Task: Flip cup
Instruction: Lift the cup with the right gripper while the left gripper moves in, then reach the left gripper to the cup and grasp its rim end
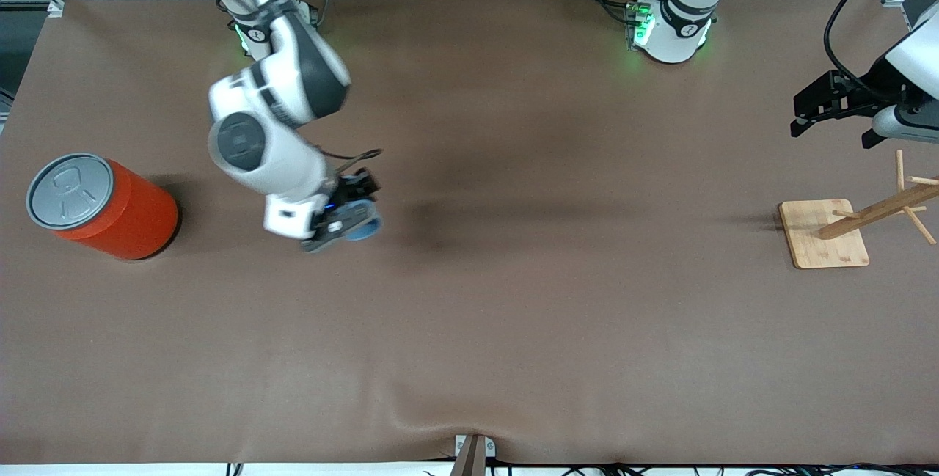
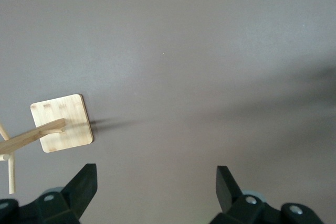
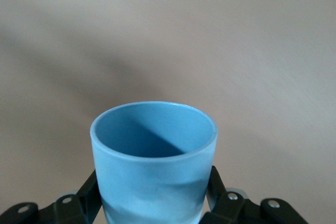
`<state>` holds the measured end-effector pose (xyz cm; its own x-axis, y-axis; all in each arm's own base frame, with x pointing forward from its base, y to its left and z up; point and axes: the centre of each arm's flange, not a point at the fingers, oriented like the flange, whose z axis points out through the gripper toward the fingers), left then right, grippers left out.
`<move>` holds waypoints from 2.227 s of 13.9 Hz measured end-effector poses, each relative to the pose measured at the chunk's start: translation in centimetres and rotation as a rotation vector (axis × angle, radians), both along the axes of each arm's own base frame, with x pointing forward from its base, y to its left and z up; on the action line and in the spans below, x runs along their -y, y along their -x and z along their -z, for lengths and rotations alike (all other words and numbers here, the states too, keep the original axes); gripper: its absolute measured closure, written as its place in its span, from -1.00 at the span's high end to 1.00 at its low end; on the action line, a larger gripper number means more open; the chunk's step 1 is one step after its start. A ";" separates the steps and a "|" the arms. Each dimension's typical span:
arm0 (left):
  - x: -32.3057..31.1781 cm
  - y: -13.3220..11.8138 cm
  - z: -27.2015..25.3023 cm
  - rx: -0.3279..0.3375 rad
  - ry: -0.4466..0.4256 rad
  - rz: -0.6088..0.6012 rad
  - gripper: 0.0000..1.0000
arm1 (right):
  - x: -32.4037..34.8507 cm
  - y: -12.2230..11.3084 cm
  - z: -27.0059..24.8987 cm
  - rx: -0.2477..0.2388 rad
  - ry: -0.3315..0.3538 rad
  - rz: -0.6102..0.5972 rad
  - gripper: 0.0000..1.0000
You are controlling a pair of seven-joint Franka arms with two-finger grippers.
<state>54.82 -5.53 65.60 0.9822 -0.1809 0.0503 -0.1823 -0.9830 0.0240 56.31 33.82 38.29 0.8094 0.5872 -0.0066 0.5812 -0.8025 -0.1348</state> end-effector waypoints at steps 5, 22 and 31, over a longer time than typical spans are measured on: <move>0.5 -0.9 3.0 -0.066 0.046 0.005 1.00 | -10.2 1.9 4.1 0.127 0.015 -0.415 0.61; -0.1 -4.1 26.6 -0.518 0.591 -0.126 1.00 | -24.5 14.5 18.2 0.231 0.199 -0.798 0.61; 3.8 -0.7 39.7 -0.536 0.859 -0.077 1.00 | -24.8 14.4 18.6 0.243 0.202 -0.710 1.00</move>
<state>55.50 -9.28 25.86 0.9210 -0.2266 -0.3170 0.1230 -0.6030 0.7882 41.95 58.64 19.67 0.2318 0.9720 -0.0394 0.9598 -0.2219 0.1718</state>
